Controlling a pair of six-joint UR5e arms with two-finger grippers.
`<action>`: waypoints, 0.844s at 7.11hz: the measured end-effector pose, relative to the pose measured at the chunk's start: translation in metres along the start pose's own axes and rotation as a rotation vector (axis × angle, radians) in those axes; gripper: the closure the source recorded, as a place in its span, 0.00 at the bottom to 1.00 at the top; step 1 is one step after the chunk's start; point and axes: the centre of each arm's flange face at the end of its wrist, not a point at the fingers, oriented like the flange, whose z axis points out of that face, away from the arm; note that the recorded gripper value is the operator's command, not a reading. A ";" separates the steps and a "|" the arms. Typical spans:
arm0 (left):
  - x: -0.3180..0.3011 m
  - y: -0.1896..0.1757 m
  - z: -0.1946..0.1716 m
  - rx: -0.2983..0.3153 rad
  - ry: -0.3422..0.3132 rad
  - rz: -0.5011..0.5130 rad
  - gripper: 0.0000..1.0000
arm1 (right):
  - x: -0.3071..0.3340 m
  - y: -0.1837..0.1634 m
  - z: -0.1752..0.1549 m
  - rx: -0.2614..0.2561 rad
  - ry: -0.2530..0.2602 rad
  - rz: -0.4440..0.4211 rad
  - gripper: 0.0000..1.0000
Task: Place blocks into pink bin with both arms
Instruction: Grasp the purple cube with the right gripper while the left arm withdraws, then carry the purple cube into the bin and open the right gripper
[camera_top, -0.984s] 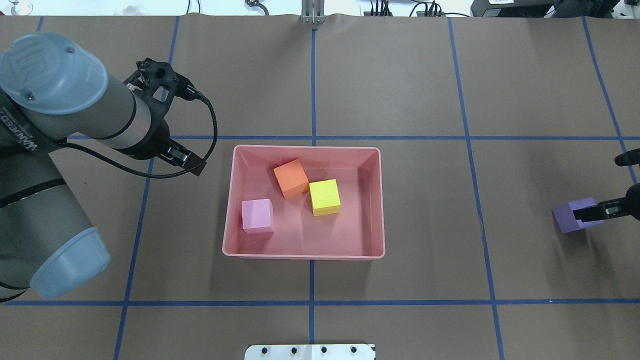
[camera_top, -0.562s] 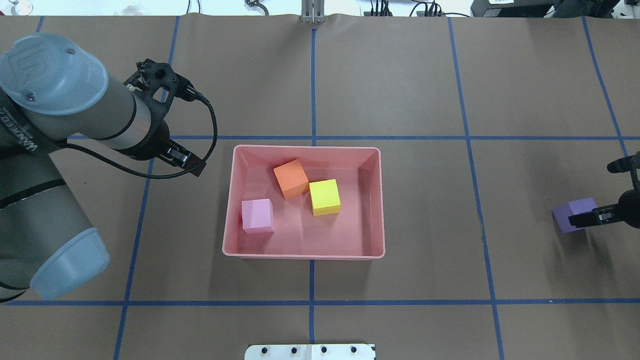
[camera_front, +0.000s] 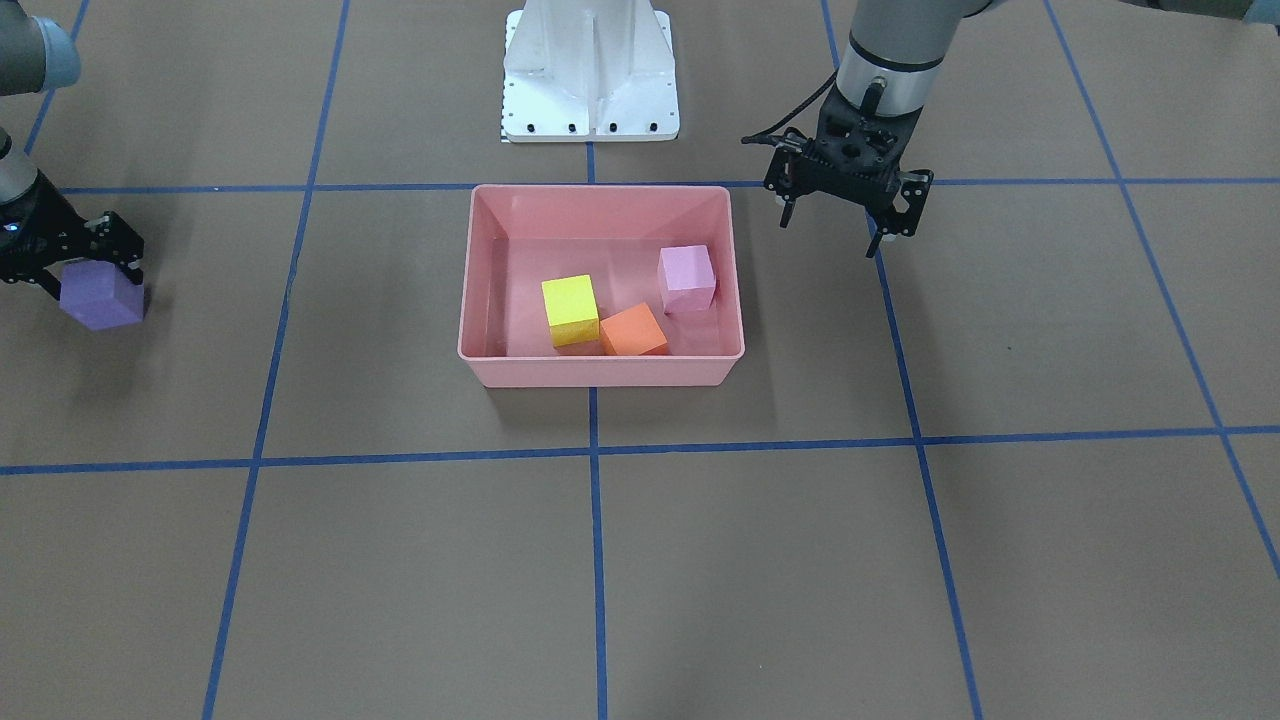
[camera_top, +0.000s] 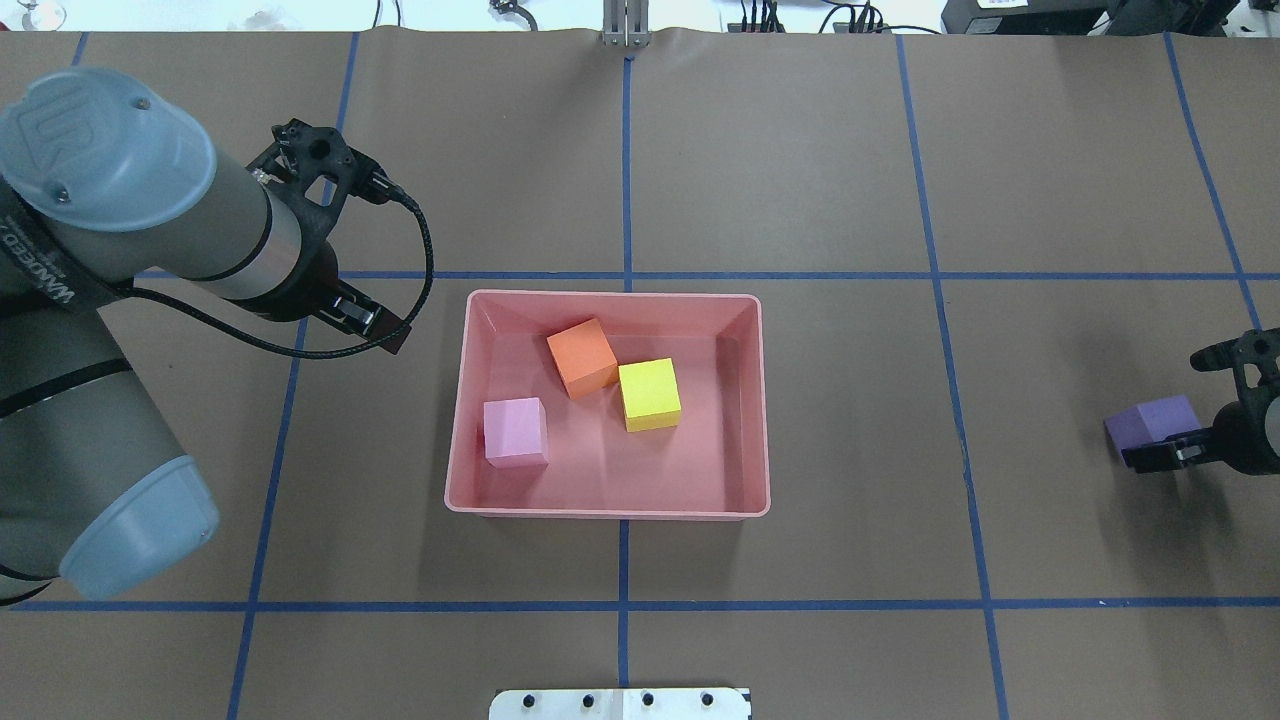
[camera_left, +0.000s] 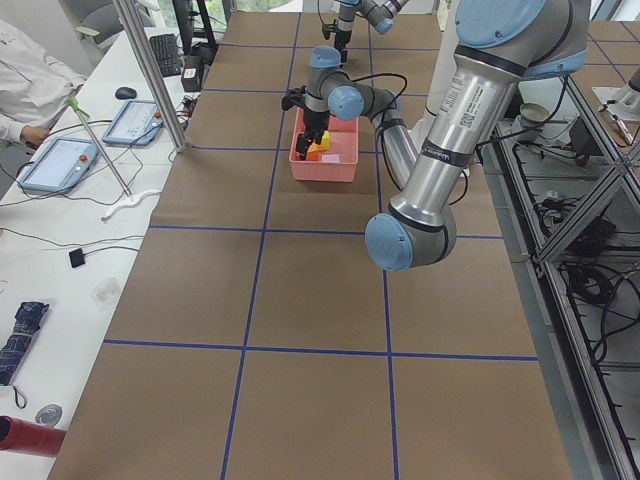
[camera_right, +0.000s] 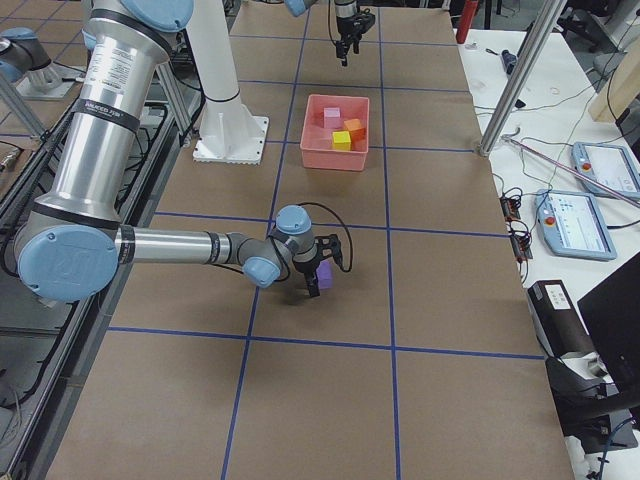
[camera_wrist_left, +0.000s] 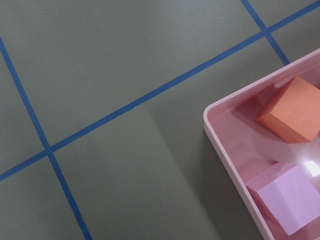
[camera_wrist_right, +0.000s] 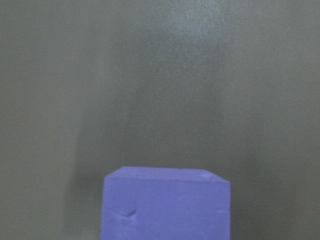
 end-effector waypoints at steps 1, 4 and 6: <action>0.000 0.000 0.000 0.000 0.000 0.000 0.00 | -0.010 -0.008 0.001 0.015 -0.014 -0.006 1.00; -0.019 0.002 -0.003 -0.006 -0.001 0.023 0.00 | -0.049 -0.032 -0.029 0.077 -0.086 -0.034 1.00; -0.122 0.011 -0.024 -0.048 0.019 0.110 0.00 | -0.084 -0.055 -0.055 0.104 -0.124 -0.027 1.00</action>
